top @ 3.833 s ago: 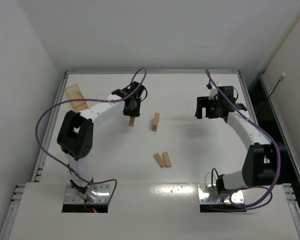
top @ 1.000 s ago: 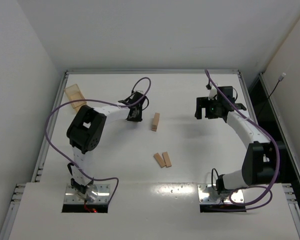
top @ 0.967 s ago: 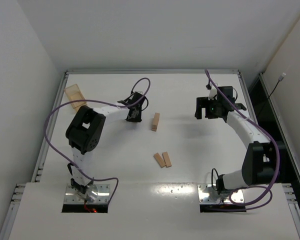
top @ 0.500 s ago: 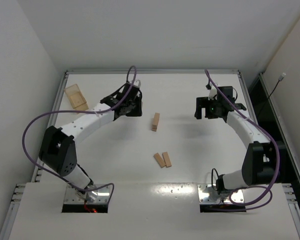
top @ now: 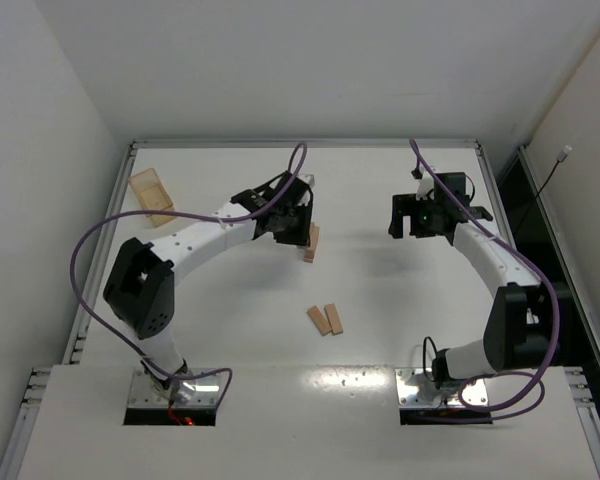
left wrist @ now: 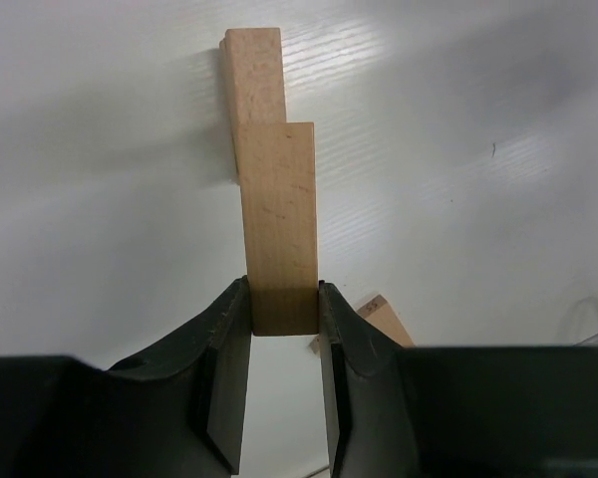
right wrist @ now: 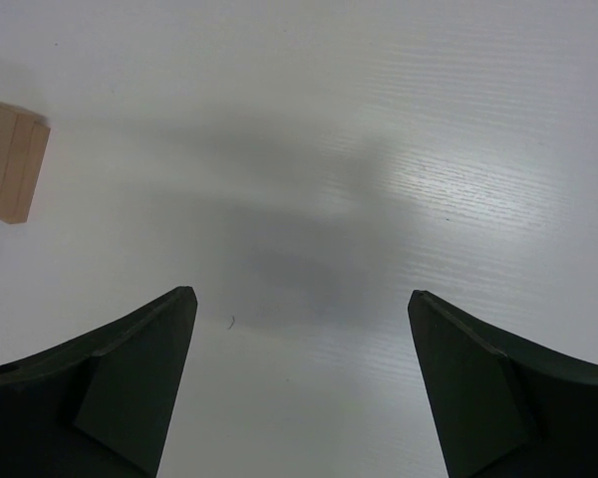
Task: Build the wood block tower
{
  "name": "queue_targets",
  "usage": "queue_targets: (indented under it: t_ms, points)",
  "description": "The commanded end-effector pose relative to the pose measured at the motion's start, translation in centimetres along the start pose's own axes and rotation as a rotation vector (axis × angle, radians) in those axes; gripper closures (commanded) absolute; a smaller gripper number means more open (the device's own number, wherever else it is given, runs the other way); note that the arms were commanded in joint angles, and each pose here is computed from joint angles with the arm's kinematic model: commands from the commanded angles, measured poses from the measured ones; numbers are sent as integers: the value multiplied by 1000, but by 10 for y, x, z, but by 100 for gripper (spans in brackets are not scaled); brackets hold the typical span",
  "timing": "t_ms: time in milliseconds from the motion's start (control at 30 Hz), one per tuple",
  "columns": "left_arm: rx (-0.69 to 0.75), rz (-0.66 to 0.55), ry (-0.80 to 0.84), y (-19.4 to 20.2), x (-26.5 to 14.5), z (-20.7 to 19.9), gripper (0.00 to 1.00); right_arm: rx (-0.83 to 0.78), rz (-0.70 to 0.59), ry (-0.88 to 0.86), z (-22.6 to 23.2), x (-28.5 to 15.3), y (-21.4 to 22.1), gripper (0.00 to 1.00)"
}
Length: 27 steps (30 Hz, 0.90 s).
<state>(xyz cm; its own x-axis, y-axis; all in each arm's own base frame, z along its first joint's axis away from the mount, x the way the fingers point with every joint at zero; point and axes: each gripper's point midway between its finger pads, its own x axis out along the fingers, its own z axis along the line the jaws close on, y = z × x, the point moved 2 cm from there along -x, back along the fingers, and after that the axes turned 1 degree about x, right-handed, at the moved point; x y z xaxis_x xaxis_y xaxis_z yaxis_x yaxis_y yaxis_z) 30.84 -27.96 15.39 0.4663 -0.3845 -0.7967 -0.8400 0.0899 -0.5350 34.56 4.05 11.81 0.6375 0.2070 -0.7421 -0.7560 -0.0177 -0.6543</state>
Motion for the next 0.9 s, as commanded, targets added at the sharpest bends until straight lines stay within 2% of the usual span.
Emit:
queue_targets:
  t_ms: [0, 167, 467, 867]
  points:
    - [8, -20, 25, -12, 3, -16, 100, -2, -60, -10, 1, -3, -18, 15]
    - [29, -40, -27, -23, 17, -11, 100, -2, -61, -10, 1, -3, -18, 15]
    - [41, -25, -116, -19, 38, 4, 100, -2, -61, 0, 0, -3, -18, 15]
    - [56, -23, -115, -21, 50, -5, 100, 0, -52, 0, -1, -1, -16, 15]
